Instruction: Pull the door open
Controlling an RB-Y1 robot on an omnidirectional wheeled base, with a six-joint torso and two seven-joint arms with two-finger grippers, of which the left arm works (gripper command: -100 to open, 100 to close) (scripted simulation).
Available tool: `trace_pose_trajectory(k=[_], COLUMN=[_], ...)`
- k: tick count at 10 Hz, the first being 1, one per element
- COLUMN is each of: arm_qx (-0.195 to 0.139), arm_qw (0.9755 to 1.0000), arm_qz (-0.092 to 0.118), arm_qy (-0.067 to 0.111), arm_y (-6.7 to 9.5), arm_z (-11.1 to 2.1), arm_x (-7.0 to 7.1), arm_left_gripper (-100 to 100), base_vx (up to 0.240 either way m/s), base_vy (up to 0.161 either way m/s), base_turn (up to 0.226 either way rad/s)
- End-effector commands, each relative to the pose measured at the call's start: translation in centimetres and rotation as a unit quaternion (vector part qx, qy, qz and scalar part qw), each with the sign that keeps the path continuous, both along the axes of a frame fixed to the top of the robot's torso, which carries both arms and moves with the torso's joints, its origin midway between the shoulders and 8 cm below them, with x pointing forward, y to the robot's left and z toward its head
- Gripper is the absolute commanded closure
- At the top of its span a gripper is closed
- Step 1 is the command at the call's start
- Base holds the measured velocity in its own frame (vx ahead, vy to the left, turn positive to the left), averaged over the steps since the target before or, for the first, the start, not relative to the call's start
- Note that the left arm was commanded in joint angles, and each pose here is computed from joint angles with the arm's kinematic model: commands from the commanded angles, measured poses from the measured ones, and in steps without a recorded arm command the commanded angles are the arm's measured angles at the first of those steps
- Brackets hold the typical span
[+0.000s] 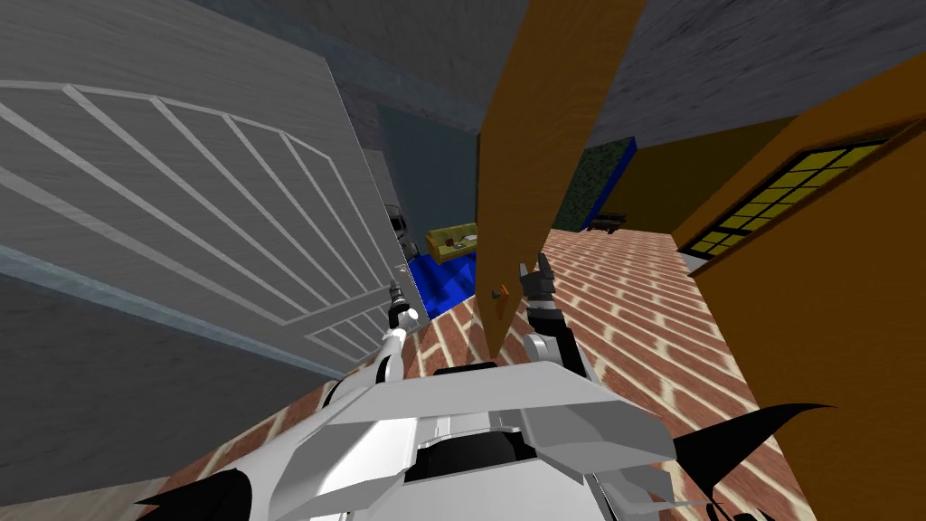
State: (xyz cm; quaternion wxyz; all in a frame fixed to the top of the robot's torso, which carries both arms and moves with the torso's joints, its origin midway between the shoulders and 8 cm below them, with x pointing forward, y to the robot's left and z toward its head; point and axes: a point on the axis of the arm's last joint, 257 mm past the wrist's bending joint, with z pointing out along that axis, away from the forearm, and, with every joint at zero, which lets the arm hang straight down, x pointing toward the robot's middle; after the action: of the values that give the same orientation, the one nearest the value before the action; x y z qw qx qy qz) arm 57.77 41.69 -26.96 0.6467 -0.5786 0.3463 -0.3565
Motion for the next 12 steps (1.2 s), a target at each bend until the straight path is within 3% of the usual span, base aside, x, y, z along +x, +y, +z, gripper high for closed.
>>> trace_pose_trajectory(k=[1,6,7,8,9,10,11,12], arm_qx=[-0.01,-0.035,-0.032,-0.033,-0.033,-0.034,-0.034,-0.034], arm_qw=[0.9999,0.999,0.9992,0.999,0.9989,0.9983,0.9979,0.9979], arm_qz=[0.0,-0.001,-0.001,0.015,0.022,0.04,0.049,0.049], arm_qy=[0.009,0.028,0.025,0.025,0.025,0.024,0.023,0.023], arm_y=[-0.4,-2.0,-1.9,0.8,2.0,4.9,6.5,6.5], arm_z=[-0.9,-2.4,-2.2,-2.6,-2.8,-3.1,-3.2,-3.2], arm_x=[0.2,1.2,1.1,0.0,-0.5,-1.9,-2.7,-2.7], arm_left_gripper=[-100,-100,-100,-100,-100,-100,-100,-100], base_vx=[0.049,0.037,-0.008,0.015,0.065,0.091,0.114,0.067], base_vy=[0.055,0.05,0.017,-0.002,0.045,0.05,0.04,0.017], base_turn=[-0.079,-0.067,-0.057,-0.247,-0.219,-0.33,-0.256,-0.06])
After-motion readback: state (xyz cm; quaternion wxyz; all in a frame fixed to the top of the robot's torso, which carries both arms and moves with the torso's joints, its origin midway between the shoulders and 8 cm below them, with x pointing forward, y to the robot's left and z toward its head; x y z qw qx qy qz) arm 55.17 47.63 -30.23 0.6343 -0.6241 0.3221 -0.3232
